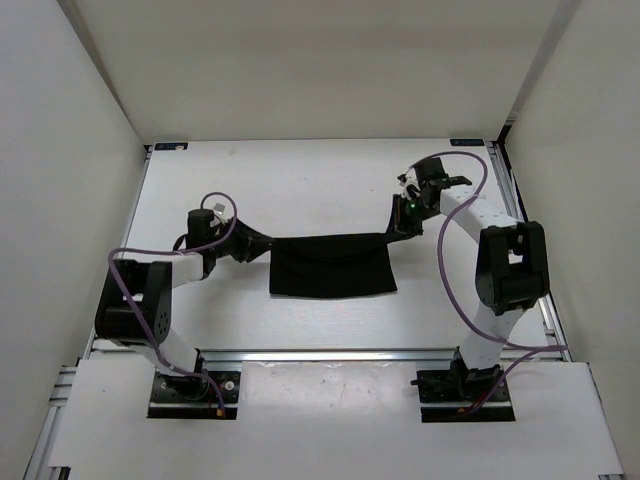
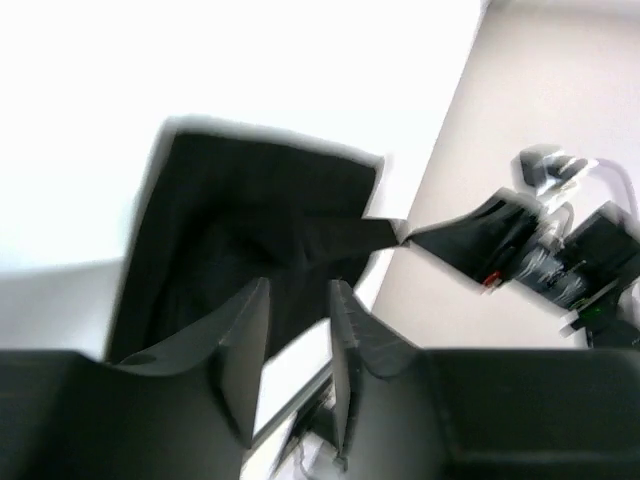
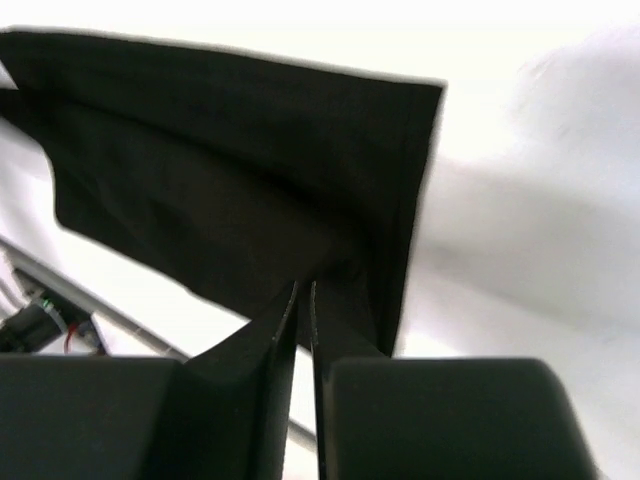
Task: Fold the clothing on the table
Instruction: Fold the skirt
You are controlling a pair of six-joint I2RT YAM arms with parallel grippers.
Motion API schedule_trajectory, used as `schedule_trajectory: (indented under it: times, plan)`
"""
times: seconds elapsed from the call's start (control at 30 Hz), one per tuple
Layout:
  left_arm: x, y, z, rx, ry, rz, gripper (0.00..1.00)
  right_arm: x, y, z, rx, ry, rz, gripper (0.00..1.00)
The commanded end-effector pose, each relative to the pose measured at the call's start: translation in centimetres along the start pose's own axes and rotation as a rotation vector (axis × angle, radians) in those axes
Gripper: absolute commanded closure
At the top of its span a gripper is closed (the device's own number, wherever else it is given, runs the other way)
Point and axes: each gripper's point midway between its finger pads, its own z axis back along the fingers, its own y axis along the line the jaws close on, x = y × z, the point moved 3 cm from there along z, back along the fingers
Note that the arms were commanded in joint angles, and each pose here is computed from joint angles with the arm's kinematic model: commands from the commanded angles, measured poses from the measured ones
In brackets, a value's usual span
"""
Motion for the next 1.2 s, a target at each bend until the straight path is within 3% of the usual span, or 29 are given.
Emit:
schedule_trajectory:
  times: [0.0,0.1,0.27,0.37,0.4,0.43,0.6,0.7,0.97,1.17]
  plan:
    - [4.6,-4.3,-1.3,-0.171,-0.141,-0.023,0.57,3.5,-0.4,0.7,-0.032,-0.158,0.050,0.85]
    - [6.1,-7.0,-2.0,-0.281,-0.135,-0.001,0.57,5.5,0.7,2.9,-0.010,-0.338,0.100,0.76]
    - [5.7,-8.9,-0.3,-0.337,-0.149,-0.035,0.66,5.0,2.9,5.3,-0.041,-0.412,0.210,0.71]
    - [2.6,-8.1,0.9,-0.311,-0.099,-0.070,0.84,2.6,3.4,4.7,-0.098,-0.331,0.257,0.80]
    - [1.6,-8.4,1.4,-0.319,-0.081,-0.089,0.88,2.2,3.7,4.6,-0.105,-0.313,0.268,0.88]
    - [-0.1,-8.2,1.7,-0.322,-0.051,-0.111,1.00,1.1,3.8,4.0,-0.102,-0.262,0.269,0.95]
    - [-6.7,-7.1,1.3,-0.326,0.109,-0.136,1.00,-1.4,5.4,1.0,0.022,-0.121,0.276,1.00]
    - [-8.2,-5.7,0.7,-0.289,0.125,-0.123,1.00,-1.0,6.4,-0.7,0.108,-0.058,0.245,1.00]
    - [-7.1,0.9,-0.5,-0.020,0.052,-0.100,1.00,-0.4,8.0,-5.0,0.315,0.109,0.147,1.00]
    - [-7.9,2.2,-0.7,0.026,0.072,-0.122,1.00,0.7,7.8,-7.7,0.364,0.187,0.080,1.00]
